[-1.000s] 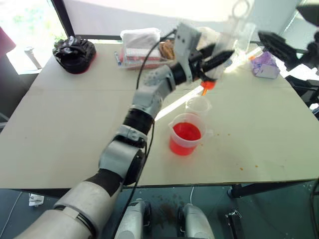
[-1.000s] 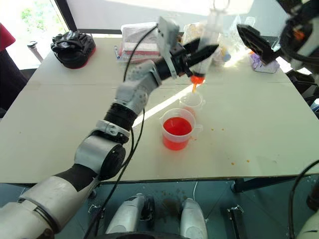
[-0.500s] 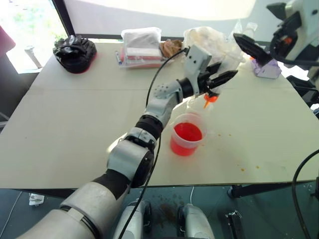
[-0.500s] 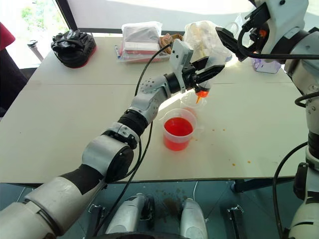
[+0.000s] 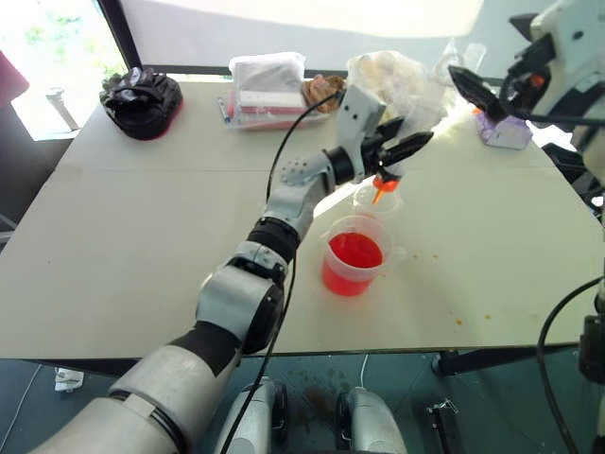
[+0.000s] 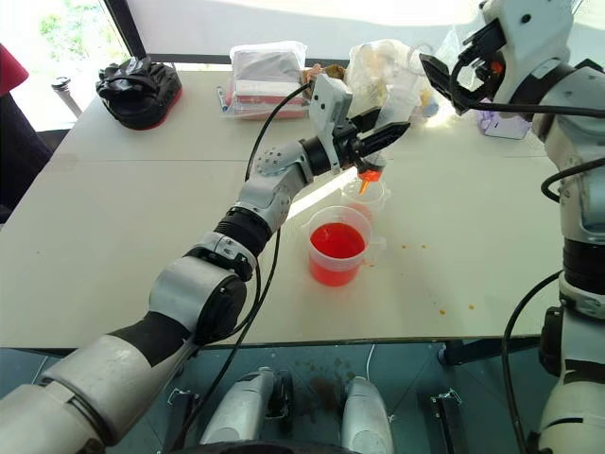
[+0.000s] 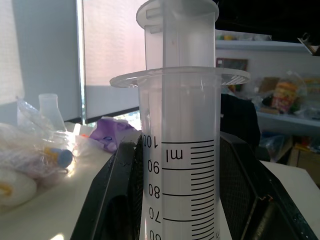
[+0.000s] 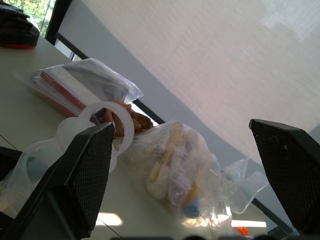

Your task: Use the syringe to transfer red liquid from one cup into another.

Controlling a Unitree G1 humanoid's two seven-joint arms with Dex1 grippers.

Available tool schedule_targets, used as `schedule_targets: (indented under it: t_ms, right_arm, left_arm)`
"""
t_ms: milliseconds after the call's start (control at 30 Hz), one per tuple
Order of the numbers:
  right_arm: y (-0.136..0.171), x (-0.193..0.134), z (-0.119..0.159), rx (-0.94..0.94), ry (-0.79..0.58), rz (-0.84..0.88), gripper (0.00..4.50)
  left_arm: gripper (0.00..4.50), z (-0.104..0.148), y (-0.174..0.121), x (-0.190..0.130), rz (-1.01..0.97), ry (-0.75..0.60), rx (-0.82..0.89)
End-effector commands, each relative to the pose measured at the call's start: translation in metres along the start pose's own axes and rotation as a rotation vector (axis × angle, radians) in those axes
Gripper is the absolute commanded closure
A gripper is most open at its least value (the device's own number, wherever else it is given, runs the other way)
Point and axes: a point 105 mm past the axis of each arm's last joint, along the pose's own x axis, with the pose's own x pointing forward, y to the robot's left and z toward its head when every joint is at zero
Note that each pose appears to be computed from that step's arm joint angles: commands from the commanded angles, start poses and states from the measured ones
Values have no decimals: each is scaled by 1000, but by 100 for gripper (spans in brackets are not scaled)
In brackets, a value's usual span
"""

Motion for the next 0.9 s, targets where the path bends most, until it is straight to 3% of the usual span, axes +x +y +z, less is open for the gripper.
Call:
schedule_targets:
  t_ms: [33,267,600,900]
  right_arm:
    - [-5,6,-3,-26,13,-22,87]
    - [21,15,2,-12,-13,76,447]
    - [74,9,-8,93,14,235,447]
    - [101,7,-22,177,43,277,447]
  left_arm:
    - [301,29,-14,14,-64,-84,91]
    - [301,31,-15,18,-57,-93,89]
    - [301,60,-6,20,-20,-175,71]
    - [301,74,-1,20,0,-211,71]
